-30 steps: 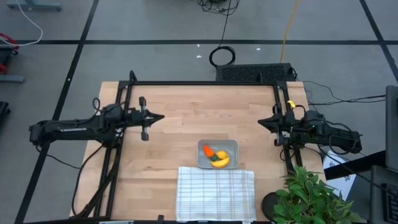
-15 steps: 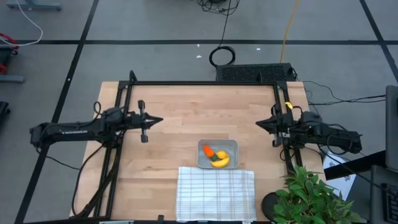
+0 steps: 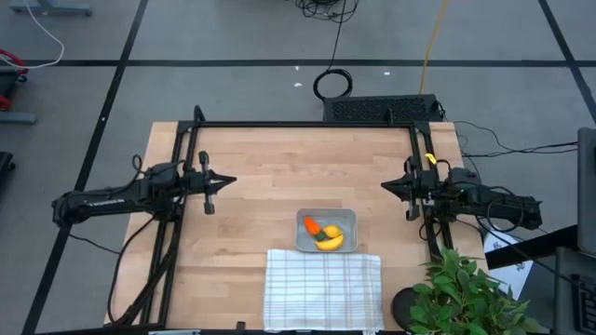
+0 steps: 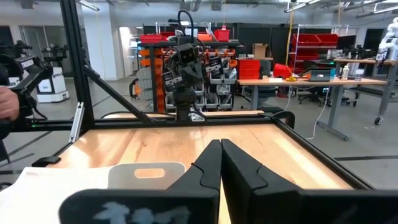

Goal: Pick and placing Produce into tupperware
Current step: Return to Home Position

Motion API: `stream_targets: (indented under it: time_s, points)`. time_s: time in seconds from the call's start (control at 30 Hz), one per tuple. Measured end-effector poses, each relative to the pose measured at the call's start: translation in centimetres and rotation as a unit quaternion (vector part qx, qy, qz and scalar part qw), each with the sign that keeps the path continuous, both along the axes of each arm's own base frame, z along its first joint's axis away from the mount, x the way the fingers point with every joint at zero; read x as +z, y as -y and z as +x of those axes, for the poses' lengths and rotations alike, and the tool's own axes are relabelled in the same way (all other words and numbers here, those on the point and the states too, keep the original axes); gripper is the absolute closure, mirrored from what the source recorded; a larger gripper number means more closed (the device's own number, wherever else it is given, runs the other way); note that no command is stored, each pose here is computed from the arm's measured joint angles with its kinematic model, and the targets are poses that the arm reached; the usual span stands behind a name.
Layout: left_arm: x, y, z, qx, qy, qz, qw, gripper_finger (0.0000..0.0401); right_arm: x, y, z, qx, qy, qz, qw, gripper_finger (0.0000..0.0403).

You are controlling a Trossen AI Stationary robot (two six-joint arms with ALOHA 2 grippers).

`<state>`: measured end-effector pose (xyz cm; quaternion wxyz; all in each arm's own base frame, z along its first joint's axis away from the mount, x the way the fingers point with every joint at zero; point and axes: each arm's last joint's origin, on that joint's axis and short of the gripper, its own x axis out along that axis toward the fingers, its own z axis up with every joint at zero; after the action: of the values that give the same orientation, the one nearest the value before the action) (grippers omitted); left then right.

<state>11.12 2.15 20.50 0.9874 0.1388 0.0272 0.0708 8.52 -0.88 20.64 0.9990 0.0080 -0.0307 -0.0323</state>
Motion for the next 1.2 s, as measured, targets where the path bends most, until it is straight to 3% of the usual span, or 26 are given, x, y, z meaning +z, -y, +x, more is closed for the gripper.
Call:
stream_targets:
  time_s: [0.37,0.57,1.2]
  points:
    - [-0.8,0.2,-1.0,0.007,-0.036,0.005,0.999,0.0401,-0.1,0.0,0.0,0.001,-0.005,0.011,1.0,0.0403]
    - [-0.6,0.3,-1.5,0.004,-0.023,0.008,1.0,0.0401,-0.1,-0.1,0.0,0.026,-0.005,0.016,1.0,0.0403]
    - [-0.7,0.4,-1.7,0.001,-0.027,-0.005,1.0,0.0401,-0.2,-0.1,0.0,0.026,-0.009,0.017,0.999,0.0403]
